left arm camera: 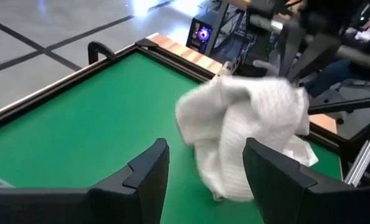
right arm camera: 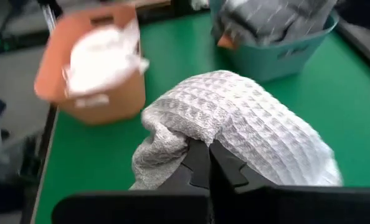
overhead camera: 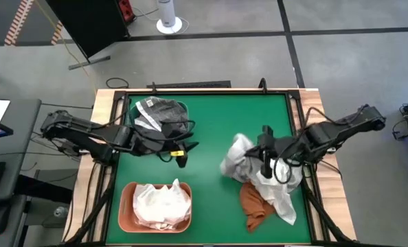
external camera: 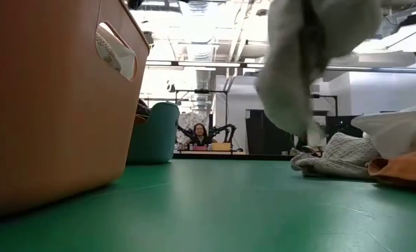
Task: Sort microfiber towel by color & place in baskets
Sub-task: Put the gray microfiber towel into the orange bin
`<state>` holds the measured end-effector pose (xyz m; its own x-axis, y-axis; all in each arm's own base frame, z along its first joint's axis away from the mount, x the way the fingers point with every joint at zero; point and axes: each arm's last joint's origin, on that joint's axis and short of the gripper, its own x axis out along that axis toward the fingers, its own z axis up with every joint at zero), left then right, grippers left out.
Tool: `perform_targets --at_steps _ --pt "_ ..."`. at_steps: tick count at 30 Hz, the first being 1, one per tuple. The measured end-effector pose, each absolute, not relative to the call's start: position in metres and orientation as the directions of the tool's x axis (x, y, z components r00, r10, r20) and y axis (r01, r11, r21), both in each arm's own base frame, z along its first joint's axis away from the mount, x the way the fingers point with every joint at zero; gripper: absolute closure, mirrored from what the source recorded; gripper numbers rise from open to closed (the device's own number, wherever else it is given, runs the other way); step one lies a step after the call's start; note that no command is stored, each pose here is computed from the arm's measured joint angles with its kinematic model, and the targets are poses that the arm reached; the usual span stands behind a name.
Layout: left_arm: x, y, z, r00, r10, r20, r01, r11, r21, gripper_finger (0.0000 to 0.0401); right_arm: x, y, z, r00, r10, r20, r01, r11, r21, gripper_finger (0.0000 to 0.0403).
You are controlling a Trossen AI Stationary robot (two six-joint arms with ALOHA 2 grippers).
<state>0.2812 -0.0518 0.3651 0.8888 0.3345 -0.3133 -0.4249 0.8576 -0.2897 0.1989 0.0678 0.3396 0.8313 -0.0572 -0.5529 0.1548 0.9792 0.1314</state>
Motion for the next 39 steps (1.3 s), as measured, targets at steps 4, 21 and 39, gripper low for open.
perform_targets --at_steps 4,21,39 --pt "0.293 -0.055 0.358 0.891 0.334 -0.307 -0.423 0.857 -0.294 0.0207 0.2 0.063 0.355 0.856 -0.068 -0.512 0.171 0.973 0.157 0.0386" --pt "0.308 -0.071 0.367 0.948 0.287 -0.14 -0.317 0.899 -0.302 0.0207 0.209 0.065 0.377 0.949 -0.038 -0.312 0.13 0.952 0.279 0.0384" --pt "0.311 -0.084 0.376 0.974 0.225 -0.026 -0.22 0.916 -0.337 0.0151 0.238 0.078 0.37 0.964 -0.045 -0.261 0.135 0.931 0.339 0.0384"
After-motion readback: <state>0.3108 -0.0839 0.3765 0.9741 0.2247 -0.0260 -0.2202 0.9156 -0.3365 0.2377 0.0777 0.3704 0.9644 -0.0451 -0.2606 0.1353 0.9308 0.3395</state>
